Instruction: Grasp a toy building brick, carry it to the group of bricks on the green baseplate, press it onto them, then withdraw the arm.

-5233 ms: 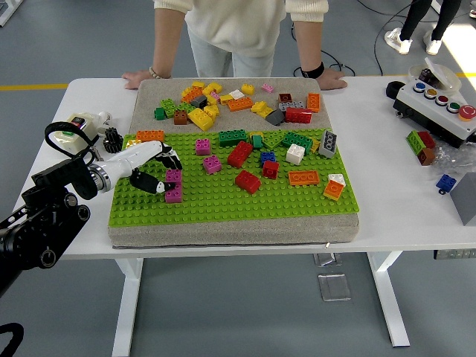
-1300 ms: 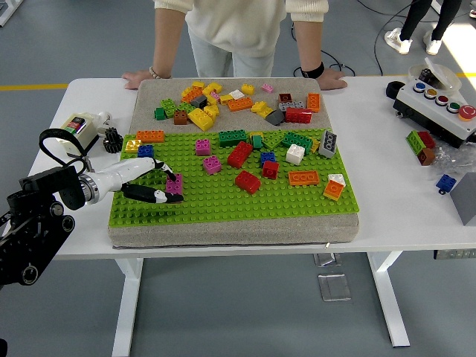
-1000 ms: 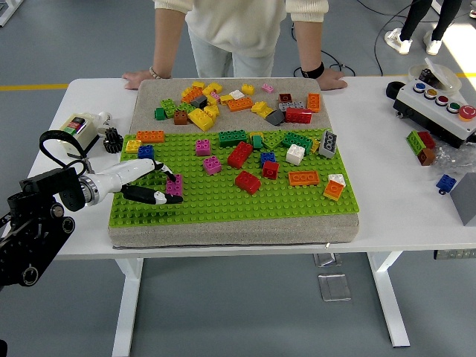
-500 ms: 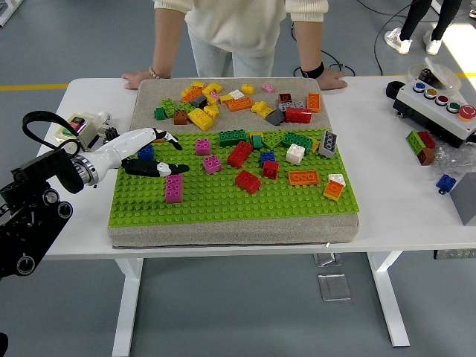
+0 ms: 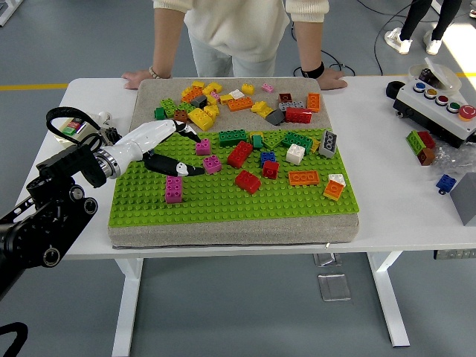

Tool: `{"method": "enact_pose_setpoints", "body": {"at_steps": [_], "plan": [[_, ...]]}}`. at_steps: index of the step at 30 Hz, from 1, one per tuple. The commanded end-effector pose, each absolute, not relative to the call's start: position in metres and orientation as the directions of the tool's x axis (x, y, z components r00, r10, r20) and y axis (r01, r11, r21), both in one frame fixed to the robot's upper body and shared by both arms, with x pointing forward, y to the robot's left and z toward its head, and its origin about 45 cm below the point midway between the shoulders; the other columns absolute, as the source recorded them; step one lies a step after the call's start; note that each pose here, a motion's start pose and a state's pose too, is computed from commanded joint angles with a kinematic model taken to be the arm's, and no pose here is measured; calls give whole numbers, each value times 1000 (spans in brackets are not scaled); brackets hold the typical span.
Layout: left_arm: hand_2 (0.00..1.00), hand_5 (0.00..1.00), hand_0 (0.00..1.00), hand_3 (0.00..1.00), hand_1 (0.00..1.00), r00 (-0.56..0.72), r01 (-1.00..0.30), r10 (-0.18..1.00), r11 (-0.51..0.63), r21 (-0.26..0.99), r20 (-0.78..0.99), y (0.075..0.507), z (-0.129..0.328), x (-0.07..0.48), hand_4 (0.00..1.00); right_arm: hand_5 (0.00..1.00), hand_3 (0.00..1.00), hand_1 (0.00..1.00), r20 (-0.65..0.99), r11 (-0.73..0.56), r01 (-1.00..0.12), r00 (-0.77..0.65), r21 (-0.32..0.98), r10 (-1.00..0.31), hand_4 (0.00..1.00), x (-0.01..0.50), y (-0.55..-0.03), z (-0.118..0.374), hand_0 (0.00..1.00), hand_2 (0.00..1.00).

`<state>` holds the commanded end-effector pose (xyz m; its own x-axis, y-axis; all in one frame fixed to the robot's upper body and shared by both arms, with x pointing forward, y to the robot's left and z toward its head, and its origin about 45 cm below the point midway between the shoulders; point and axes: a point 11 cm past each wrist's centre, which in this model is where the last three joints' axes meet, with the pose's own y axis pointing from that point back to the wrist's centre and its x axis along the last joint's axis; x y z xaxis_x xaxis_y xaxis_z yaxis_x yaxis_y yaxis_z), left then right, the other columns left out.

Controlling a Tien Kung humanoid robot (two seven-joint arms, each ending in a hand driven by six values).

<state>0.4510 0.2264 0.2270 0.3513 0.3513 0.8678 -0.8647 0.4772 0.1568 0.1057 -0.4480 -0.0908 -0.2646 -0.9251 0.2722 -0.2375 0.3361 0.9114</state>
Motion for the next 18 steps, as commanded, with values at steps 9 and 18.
{"method": "enact_pose_setpoints", "body": {"at_steps": [9, 18], "plan": [[668, 113, 737, 781, 695, 384, -864, 318, 455, 216, 867, 215, 213, 463, 998, 492, 654, 674, 274, 334, -240, -252, 912, -928, 911, 108, -446, -91, 754, 724], [690, 97, 741, 769, 707, 395, -873, 311, 421, 247, 865, 210, 202, 468, 998, 492, 654, 674, 277, 333, -241, -240, 912, -931, 911, 109, -446, -91, 754, 724]]}}
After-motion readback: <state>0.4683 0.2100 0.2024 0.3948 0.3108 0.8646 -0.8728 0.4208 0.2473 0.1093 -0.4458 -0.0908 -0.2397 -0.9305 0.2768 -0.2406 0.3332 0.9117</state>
